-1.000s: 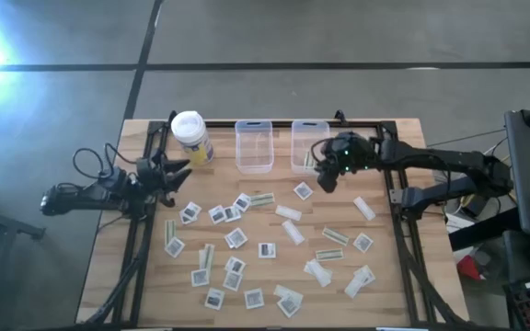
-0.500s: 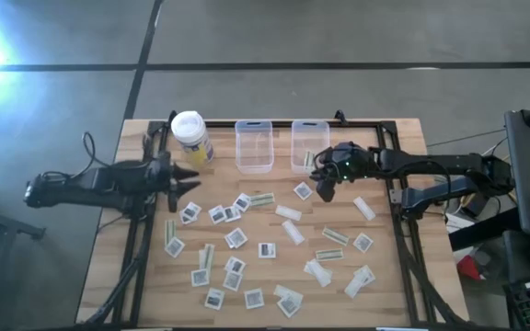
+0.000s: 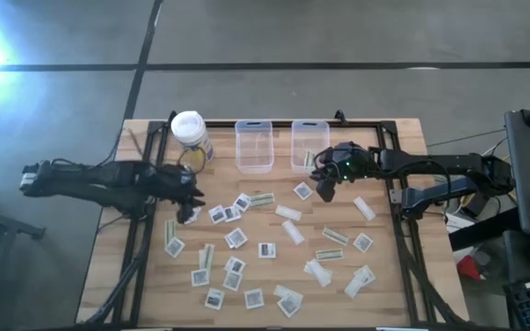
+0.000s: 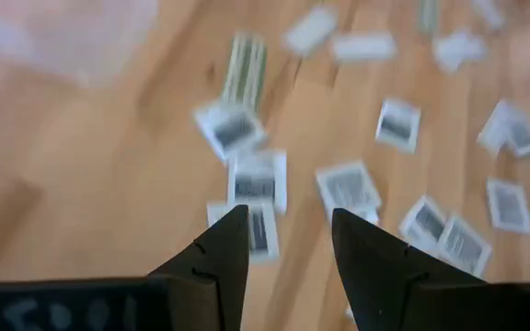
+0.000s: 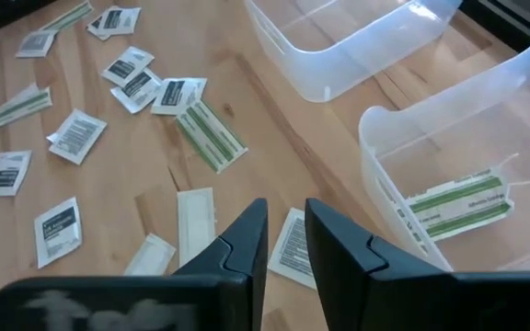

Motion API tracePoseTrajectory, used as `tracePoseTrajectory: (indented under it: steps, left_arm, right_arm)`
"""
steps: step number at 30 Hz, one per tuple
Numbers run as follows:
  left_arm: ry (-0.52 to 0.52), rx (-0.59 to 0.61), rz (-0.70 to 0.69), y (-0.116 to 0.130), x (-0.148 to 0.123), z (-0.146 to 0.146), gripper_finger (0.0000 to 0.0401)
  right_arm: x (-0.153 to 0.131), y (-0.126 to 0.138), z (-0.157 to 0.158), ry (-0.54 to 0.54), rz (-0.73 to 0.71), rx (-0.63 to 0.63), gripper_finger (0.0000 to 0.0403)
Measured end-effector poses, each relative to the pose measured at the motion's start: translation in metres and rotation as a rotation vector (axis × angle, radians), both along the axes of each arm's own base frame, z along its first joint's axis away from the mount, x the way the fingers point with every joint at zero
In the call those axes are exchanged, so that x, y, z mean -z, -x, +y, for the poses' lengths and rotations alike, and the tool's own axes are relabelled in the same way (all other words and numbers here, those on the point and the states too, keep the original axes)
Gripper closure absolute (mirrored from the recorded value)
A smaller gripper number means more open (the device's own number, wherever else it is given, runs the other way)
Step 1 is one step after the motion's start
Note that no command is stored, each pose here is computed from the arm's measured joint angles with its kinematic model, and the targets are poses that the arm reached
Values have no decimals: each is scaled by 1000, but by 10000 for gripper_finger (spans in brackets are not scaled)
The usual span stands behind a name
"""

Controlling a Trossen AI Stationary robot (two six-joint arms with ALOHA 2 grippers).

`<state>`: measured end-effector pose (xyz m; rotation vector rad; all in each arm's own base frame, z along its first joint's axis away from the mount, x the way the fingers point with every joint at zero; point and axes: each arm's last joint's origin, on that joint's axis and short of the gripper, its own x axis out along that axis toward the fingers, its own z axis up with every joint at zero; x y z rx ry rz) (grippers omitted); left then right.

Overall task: Pick & Place First Aid Supplies
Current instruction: Put the towelette pack into the left transparent bin

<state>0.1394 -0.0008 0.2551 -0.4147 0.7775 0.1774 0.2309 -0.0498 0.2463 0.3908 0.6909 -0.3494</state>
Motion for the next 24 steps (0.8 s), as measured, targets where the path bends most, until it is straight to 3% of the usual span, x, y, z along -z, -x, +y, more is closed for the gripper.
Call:
tracePoseTrajectory:
  steps: [5,13,24]
  left_arm:
    - [106,-36,127,1,18,-4,252]
    - [194,-157,298,6,30,-6,252]
    - [38,-142,244,-27,40,-5,252]
  right_arm:
    - [0,0,0,2,1,-3,335]
    - [0,0,0,10,5,-10,324]
    - [0,0,0,21,7,-21,325]
